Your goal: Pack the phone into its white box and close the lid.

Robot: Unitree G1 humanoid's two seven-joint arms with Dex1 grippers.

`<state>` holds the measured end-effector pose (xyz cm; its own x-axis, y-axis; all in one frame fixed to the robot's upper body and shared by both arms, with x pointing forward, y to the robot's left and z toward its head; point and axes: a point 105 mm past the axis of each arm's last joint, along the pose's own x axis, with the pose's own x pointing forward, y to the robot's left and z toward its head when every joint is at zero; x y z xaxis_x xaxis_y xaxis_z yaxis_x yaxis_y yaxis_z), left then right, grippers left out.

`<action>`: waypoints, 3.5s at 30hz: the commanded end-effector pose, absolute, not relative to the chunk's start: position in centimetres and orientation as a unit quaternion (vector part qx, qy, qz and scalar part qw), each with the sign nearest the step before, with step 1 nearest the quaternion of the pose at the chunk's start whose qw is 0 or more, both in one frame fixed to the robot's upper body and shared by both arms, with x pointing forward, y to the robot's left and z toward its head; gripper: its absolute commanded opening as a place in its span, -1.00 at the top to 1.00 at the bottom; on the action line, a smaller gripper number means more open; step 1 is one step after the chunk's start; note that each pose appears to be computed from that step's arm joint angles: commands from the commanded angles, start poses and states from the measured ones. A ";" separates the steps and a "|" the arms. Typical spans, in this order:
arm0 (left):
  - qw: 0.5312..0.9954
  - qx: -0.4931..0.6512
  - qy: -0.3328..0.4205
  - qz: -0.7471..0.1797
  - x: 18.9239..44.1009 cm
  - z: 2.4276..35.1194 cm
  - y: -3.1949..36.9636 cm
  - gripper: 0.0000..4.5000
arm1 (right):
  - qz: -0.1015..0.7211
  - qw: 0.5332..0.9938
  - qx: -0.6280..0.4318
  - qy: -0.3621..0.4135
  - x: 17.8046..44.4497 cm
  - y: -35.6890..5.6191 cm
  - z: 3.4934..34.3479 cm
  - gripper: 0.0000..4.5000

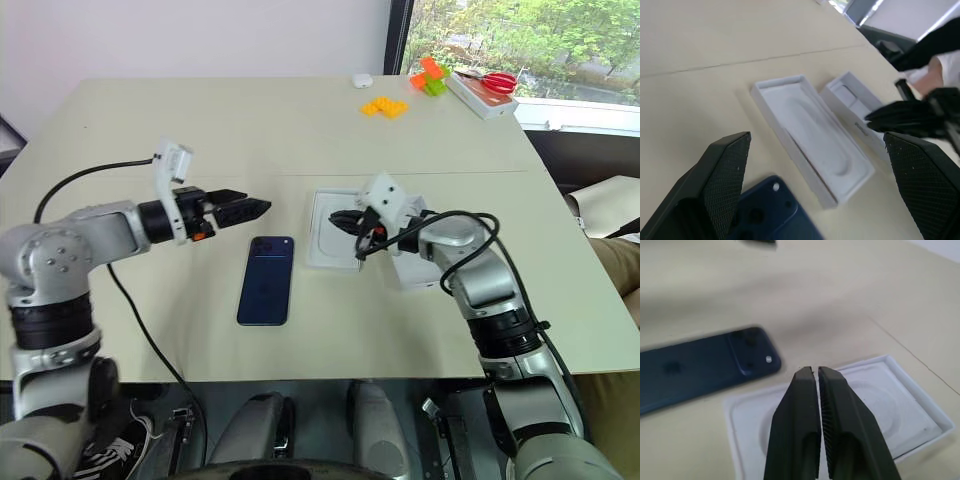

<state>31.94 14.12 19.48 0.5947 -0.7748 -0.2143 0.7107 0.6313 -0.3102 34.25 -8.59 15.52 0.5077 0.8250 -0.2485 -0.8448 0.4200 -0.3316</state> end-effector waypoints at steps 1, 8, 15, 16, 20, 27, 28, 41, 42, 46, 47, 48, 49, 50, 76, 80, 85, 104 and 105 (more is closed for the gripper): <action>0.863 -0.062 0.138 -0.481 29.9 20.4 14.1 -1.00 | 0.496 0.828 -0.263 -0.001 34.8 -7.2 15.8 0.98; 0.856 -0.025 0.148 -0.495 28.8 19.1 14.8 -1.00 | 0.497 0.756 -0.426 0.004 36.3 -6.1 12.7 0.98; 0.859 -0.024 0.146 -0.491 28.7 18.7 14.5 -1.00 | 0.487 0.717 -0.498 0.017 37.9 -7.0 11.6 0.98; 0.859 -0.023 0.146 -0.489 28.7 18.6 14.5 -1.00 | 0.485 0.720 -0.497 0.015 38.2 -7.0 11.7 0.98; 0.862 -0.027 0.143 -0.485 28.8 18.6 14.4 -1.00 | 0.485 0.729 -0.483 0.009 38.6 -6.6 12.0 0.98; 0.865 -0.026 0.141 -0.480 29.0 18.6 14.5 -1.00 | 0.498 0.740 -0.452 0.013 38.0 -6.6 12.0 0.98; 0.866 -0.022 0.138 -0.479 29.1 18.7 14.5 -1.00 | 0.498 0.734 -0.462 0.011 38.0 -6.7 12.0 0.98; 0.881 -0.064 0.204 -0.422 29.6 18.1 17.2 -1.00 | 0.507 0.781 -0.353 -0.091 36.6 -6.3 18.0 0.74; 0.881 -0.067 0.208 -0.419 29.4 18.3 17.6 -1.00 | 0.512 0.781 -0.343 -0.100 36.2 -6.3 18.5 0.58; 0.880 -0.099 0.234 -0.402 28.8 18.3 19.2 -1.00 | 0.524 0.773 -0.340 -0.111 34.9 -6.1 18.8 -0.33; 0.881 -0.109 0.241 -0.393 28.7 18.2 19.6 -1.00 | 0.526 0.771 -0.340 -0.113 34.7 -6.0 18.9 -0.53; 0.879 -0.128 0.249 -0.387 28.5 18.2 20.1 -1.00 | 0.531 0.765 -0.344 -0.119 34.3 -5.6 19.0 -0.76; 0.875 -0.154 0.259 -0.380 28.3 18.2 20.6 -1.00 | 0.534 0.759 -0.352 -0.125 33.9 -5.3 19.1 -0.97; 0.870 -0.179 0.267 -0.373 28.2 18.2 21.1 -1.00 | 0.536 0.753 -0.359 -0.128 33.6 -5.1 19.0 -0.97; 0.838 -0.228 0.377 -0.322 26.5 11.3 17.9 -1.00 | 0.543 0.566 -0.592 -0.184 30.9 -4.0 8.9 0.97; 0.837 -0.229 0.393 -0.305 26.7 9.9 17.2 -1.00 | 0.544 0.561 -0.595 -0.189 30.7 -3.7 8.7 0.97; 0.829 -0.246 0.399 -0.304 27.0 9.3 16.4 -1.00 | 0.543 0.557 -0.600 -0.188 30.8 -3.7 8.5 0.97; 0.801 -0.288 0.395 -0.346 26.5 9.1 12.1 -1.00 | 0.554 0.557 -0.582 -0.211 30.3 -0.5 8.2 0.97; 0.796 -0.294 0.391 -0.355 26.4 9.4 11.8 -1.00 | 0.555 0.557 -0.581 -0.210 30.3 -0.5 8.2 0.97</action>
